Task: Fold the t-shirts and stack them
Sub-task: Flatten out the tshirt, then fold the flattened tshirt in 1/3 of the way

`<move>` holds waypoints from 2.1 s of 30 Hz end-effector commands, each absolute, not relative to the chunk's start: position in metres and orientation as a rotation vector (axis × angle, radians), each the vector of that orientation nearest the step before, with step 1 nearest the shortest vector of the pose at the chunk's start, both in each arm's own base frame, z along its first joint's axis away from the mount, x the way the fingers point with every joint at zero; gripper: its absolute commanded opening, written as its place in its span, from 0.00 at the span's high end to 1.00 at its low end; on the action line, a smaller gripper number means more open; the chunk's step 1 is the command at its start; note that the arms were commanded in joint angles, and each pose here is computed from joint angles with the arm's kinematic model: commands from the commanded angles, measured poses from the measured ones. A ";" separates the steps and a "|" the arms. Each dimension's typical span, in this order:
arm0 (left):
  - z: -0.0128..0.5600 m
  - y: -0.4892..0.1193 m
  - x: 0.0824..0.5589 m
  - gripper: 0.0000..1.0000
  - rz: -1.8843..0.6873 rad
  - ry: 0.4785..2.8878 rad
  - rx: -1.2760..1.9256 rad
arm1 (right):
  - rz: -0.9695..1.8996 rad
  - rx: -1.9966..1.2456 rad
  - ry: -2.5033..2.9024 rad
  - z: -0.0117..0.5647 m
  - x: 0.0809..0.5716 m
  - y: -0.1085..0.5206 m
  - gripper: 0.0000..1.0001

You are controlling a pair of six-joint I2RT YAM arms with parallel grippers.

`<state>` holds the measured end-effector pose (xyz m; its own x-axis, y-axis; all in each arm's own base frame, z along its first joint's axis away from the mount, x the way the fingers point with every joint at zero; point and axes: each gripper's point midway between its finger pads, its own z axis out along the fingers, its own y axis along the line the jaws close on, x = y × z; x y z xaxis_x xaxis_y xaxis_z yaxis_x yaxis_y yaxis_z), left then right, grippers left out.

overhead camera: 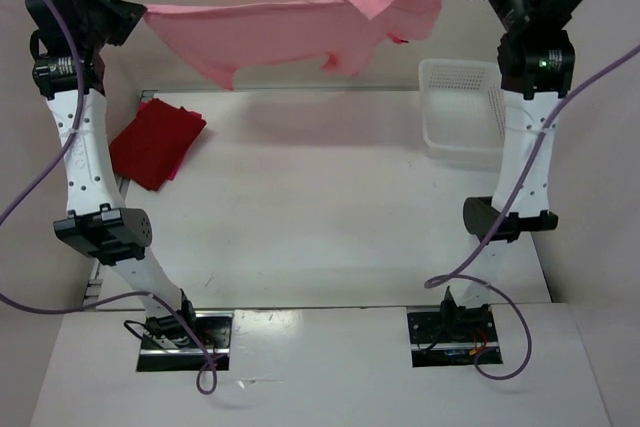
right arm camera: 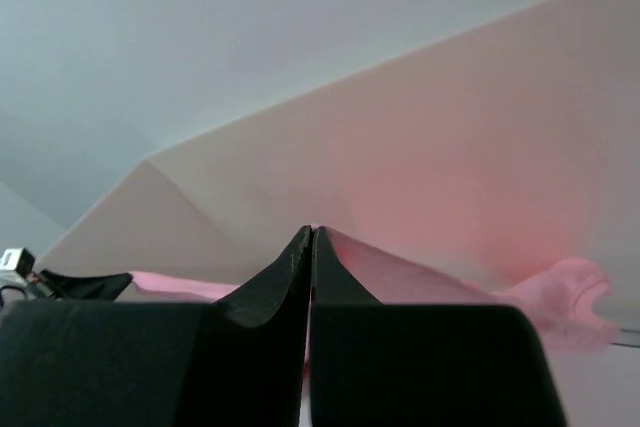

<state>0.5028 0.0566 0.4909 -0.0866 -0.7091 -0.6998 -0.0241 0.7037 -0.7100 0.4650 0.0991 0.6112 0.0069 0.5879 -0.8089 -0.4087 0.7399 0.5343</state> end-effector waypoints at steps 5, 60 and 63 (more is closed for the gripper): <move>0.459 0.057 0.473 1.00 -0.591 1.597 -0.648 | 0.721 0.123 1.586 0.531 0.440 0.100 1.00; 0.098 0.045 0.386 1.00 -0.510 2.234 -1.192 | 0.521 0.555 2.362 0.159 0.454 0.073 1.00; 0.096 0.049 0.397 1.00 -0.504 2.211 -1.199 | 0.521 0.554 2.359 0.156 0.473 0.073 1.00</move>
